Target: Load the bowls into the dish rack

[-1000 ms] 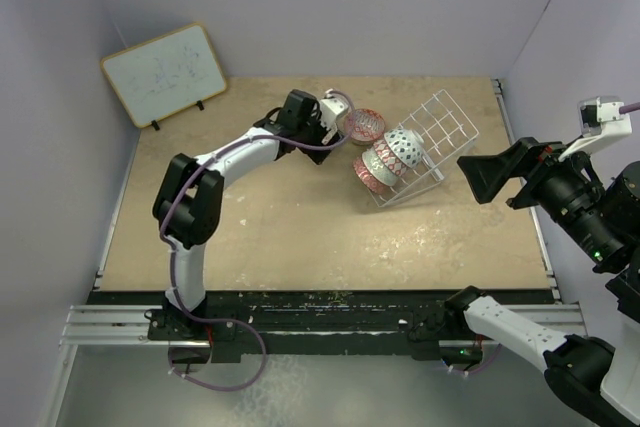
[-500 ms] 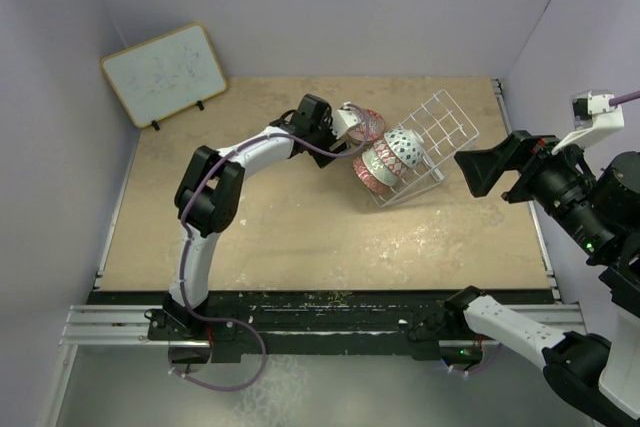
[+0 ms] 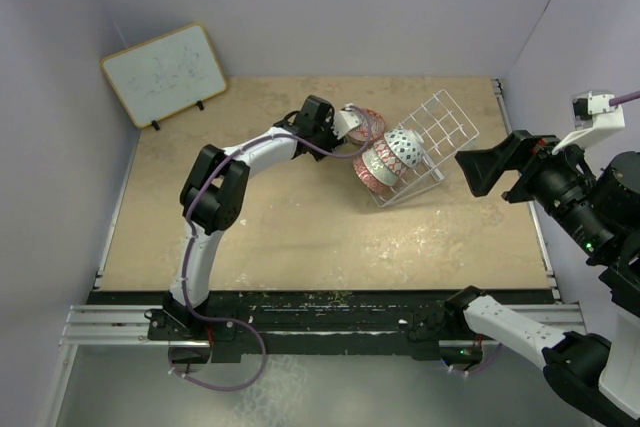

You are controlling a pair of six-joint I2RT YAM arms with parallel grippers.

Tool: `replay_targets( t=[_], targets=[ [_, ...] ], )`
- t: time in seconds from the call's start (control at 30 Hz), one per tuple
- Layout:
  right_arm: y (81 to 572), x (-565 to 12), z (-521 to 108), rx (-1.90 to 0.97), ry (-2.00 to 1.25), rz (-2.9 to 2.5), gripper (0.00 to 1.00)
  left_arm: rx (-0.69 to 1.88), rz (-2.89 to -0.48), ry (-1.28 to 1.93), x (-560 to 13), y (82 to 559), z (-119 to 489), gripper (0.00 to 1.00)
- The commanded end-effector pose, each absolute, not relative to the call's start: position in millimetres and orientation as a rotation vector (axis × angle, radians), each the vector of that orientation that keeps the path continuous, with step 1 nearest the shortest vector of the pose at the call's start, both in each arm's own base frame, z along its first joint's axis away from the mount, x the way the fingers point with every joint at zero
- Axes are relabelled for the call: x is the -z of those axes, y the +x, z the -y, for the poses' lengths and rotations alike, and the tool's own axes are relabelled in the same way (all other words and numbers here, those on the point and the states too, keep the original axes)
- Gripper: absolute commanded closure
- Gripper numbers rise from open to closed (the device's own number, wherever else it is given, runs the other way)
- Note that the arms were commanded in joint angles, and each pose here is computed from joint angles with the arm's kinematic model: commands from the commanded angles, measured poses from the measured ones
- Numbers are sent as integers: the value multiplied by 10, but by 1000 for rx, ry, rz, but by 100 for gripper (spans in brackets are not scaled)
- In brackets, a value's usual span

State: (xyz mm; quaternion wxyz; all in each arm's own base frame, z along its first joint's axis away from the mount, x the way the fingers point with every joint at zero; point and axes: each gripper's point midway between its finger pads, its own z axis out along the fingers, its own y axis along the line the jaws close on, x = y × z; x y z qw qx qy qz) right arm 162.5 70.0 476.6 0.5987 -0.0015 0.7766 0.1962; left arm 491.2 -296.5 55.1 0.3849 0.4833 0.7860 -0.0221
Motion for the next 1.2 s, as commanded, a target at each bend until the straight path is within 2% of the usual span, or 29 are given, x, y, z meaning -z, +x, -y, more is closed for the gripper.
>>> replay_targets(
  t=[0.0,0.2,0.33,0.57,0.87,1.17],
  targets=[
    [1615,-4854,-644,-442,10,-1763,0,31,-1947,1195,-674,5012,3020,48],
    [1591,-4859,-632,-447,13,-1757,0,37,-1965,1166,-587,4919,3033,57],
    [1559,-4875,-614,-451,16,-1750,0,36,-1990,1161,-500,4873,3011,70],
    [1509,-4883,-580,-459,31,-1743,0,32,-1984,1114,-662,4846,2993,100],
    [1491,-4912,-577,-469,36,-1733,0,158,-2001,905,-1326,4629,2981,100],
    [1453,-4953,-593,-497,36,-1721,0,684,-1825,593,-2627,4034,3258,100]
  ],
)
